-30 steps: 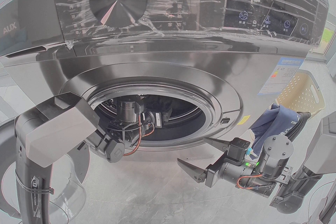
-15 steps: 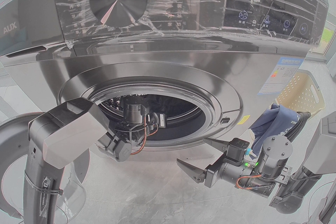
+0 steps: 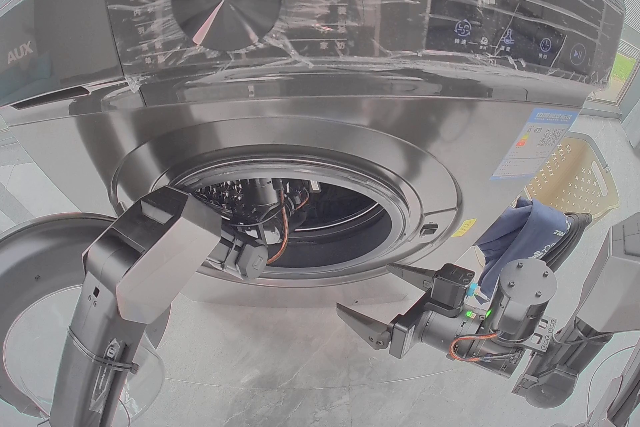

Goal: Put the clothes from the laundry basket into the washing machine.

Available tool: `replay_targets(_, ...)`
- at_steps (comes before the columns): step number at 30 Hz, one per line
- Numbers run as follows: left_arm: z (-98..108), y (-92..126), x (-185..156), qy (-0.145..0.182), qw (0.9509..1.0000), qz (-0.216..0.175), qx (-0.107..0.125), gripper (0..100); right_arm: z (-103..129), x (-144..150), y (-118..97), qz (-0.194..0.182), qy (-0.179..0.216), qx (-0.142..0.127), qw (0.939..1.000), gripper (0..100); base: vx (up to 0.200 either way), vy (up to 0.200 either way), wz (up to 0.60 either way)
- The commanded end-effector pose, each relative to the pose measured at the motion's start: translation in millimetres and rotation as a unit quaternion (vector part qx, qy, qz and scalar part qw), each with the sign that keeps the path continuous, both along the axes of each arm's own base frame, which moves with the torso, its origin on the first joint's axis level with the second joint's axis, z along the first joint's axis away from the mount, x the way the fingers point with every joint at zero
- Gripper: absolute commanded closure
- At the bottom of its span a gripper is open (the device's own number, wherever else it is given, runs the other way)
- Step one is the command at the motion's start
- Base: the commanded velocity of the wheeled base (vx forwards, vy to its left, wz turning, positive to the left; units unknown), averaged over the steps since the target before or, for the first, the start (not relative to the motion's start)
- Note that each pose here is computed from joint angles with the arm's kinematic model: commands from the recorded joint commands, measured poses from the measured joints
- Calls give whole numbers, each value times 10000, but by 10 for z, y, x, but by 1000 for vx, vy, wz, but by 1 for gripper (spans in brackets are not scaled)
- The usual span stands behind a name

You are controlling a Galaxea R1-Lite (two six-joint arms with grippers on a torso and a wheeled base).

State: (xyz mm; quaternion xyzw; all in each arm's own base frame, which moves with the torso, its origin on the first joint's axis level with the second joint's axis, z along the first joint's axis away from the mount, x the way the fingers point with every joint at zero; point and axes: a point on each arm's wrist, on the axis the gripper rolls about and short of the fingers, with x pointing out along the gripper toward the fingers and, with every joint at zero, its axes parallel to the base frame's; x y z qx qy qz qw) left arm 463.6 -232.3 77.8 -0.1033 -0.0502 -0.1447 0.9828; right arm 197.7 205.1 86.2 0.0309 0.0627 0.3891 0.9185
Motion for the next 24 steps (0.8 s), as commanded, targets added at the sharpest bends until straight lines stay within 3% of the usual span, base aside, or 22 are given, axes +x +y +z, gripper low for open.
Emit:
replay_targets(1,-124,24,204,-204,9994,228,-164,100,-9,-2,0,4,13,-14,10000,0,0,0,0)
replay_targets(3,-134,11,194,-190,9995,213,-157,100,-9,-2,0,4,13,-14,10000,0,0,0,0)
replay_targets(4,-134,3,191,-190,9995,205,-157,0,-9,-2,0,4,13,-14,10000,0,0,0,0)
replay_targets(9,-107,-4,167,-169,9995,185,-180,0,-9,-2,0,4,13,-14,10000,0,0,0,0)
replay_targets(15,-17,45,-73,330,9994,102,42,0,-24,4,6,4,29,-31,10000,0,0,0,0)
replay_targets(18,-134,20,-167,744,9968,-22,285,0,-46,5,14,11,56,-58,10000,0,0,0,0)
replay_targets(24,-387,-53,-174,987,9939,-218,440,0,-49,-19,39,73,55,-59,9999,0,0,0,0)
